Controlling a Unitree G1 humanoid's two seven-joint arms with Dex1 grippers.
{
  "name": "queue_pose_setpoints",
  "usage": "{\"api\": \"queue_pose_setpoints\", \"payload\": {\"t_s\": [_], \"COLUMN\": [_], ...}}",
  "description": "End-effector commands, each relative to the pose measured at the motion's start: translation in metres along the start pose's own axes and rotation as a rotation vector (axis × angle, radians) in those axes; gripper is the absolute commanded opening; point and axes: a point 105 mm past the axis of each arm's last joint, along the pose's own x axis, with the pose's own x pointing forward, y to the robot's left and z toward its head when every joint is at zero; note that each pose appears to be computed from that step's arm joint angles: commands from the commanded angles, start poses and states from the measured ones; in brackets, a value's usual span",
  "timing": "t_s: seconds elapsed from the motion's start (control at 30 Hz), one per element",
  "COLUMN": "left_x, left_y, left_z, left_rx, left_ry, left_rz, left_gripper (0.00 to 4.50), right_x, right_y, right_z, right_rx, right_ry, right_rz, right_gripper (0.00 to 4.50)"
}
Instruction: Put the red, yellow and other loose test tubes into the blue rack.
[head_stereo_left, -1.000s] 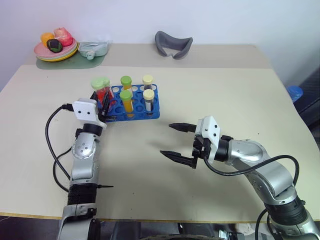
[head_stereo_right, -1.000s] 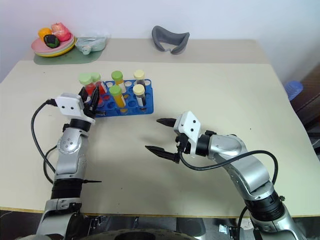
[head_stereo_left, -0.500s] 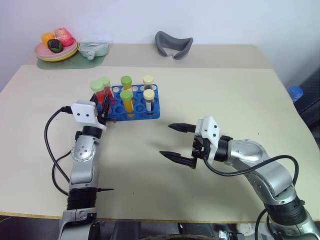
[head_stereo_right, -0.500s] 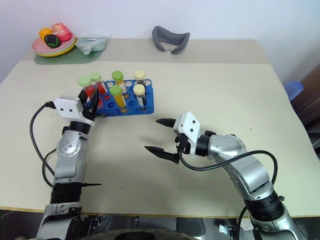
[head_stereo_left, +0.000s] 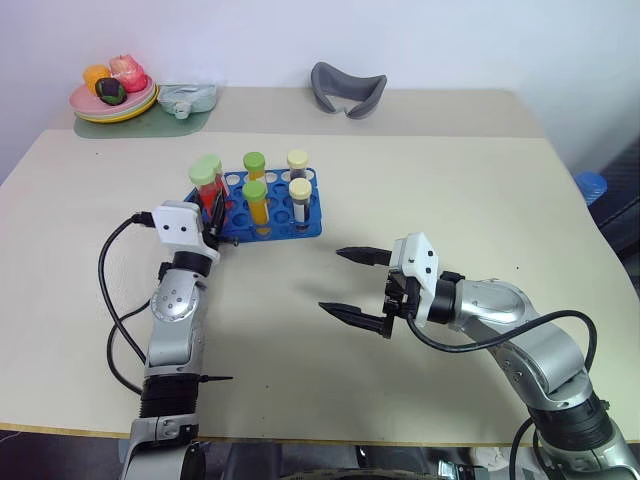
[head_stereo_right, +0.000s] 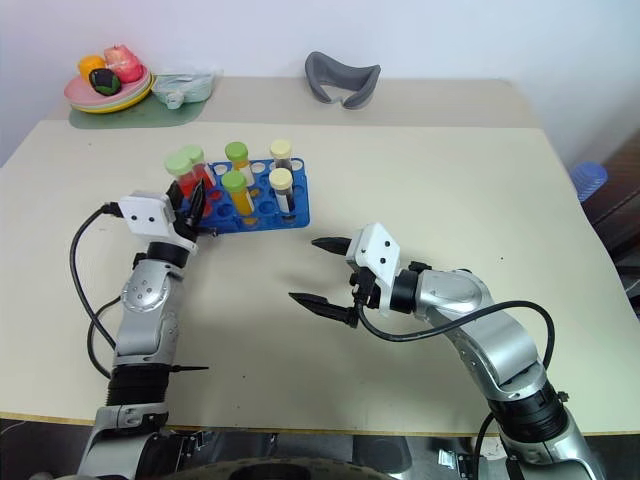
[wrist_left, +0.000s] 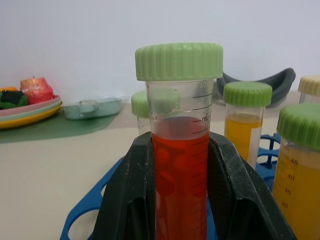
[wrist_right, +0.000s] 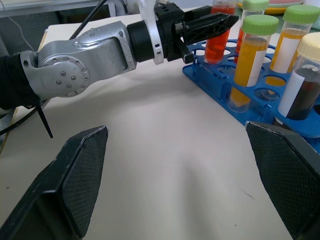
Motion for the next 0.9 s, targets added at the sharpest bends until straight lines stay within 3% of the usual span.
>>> {"api": "queue_pose_setpoints", "payload": {"t_s": [0.03,0.1,0.37,0.63,0.9], "left_x": [0.003,-0.001,-0.04,-0.104,-0.126], "left_y": [-0.001,0.003,0.04,0.108,0.117], "left_z": [0.014,0.017,0.038,0.036,0.025], "left_rx": [0.007,0.003,0.033,0.178,0.227], "left_ry": [-0.047,-0.049,0.013,0.278,0.376], "left_rz": [-0.009,-0.001,-0.008,-0.031,-0.078], "left_gripper": [2.72,3.7,3.7,3.7,3.7], "right_x": [0.001,0.0,-0.022,-0.091,-0.118], "right_y": [0.004,0.003,-0.021,-0.068,-0.083], "right_z": [0.01,0.01,0.009,-0.002,-0.021], "right_rx": [-0.022,-0.026,-0.044,-0.035,-0.017], "right_ry": [-0.038,-0.036,-0.002,0.116,0.176], "right_rz": [0.016,0.014,-0.068,-0.291,-0.377], "right_gripper": [4.5,4.5,4.5,4.5,4.5]}}
